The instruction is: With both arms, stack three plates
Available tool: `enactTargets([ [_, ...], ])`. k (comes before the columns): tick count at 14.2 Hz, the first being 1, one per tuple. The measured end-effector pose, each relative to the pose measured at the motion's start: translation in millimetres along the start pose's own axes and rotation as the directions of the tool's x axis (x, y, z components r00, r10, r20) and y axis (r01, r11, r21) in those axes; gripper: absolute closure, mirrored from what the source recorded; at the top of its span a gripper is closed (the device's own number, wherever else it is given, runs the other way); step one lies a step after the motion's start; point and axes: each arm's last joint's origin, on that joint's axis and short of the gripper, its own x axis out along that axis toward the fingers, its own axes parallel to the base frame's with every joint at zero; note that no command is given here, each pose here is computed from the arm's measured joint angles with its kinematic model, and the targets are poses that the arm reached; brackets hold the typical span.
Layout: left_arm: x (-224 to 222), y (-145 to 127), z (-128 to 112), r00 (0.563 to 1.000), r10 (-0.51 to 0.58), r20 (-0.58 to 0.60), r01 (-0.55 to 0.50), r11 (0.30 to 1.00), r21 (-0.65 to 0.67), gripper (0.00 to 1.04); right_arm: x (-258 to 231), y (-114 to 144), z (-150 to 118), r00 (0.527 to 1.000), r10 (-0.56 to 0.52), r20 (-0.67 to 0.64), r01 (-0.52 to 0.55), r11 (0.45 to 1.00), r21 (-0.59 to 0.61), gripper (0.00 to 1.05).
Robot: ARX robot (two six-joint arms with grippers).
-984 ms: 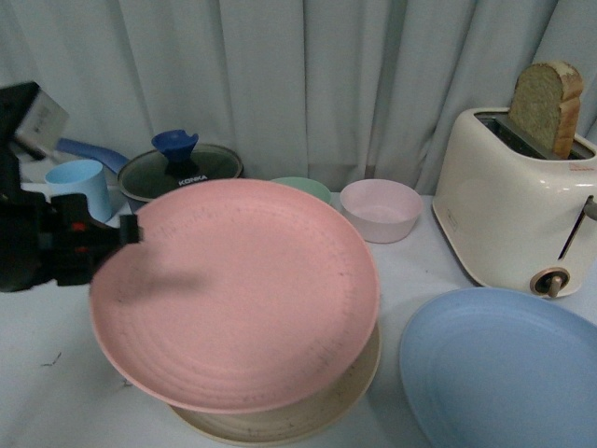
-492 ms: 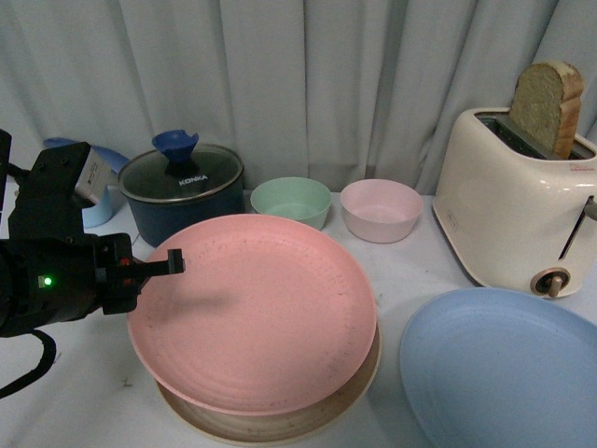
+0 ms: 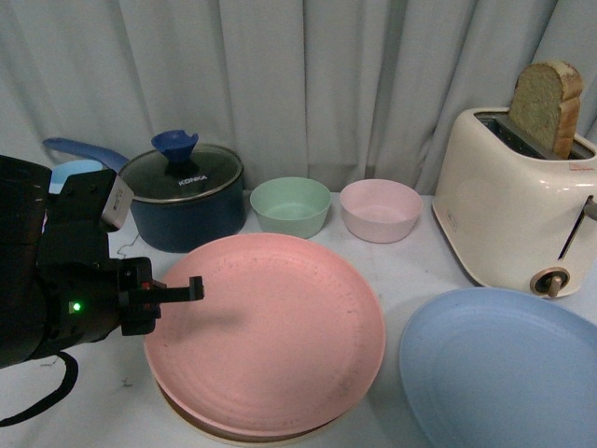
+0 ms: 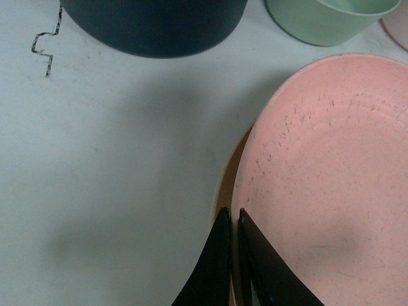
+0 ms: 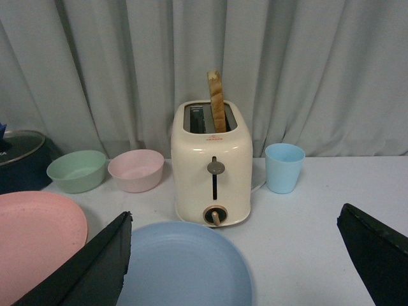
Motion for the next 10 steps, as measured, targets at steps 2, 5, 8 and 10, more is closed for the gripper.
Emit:
enactTargets([
  [2, 1.6, 0.5, -2.5, 1.0, 0.006, -0.008, -0.006, 1.0, 0.001, 1.03, 0.0, 0.0, 0.0, 1.0, 0.0, 0.0, 0.0, 1.0, 0.0, 0.06],
  [5, 1.5, -3.9, -4.5, 0.999, -0.035, -0.032, 0.035, 0.999, -0.028, 0.83, 0.0, 0.0, 0.0, 1.0, 0.0, 0.0, 0.0, 1.0, 0.0, 0.06],
  [8, -12.3, -7.6, 7.7, 0.996, -0.08, 0.031, 0.082, 0.995, -0.063, 0.54, 0.0, 0.0, 0.0, 1.0, 0.0, 0.0, 0.0, 1.0, 0.0, 0.06],
  [10, -33.8, -15.8, 22.7, 0.991, -0.105, 0.081, 0.111, 0.991, -0.071, 0.29, 0.0, 0.0, 0.0, 1.0, 0.0, 0.0, 0.0, 1.0, 0.0, 0.06],
])
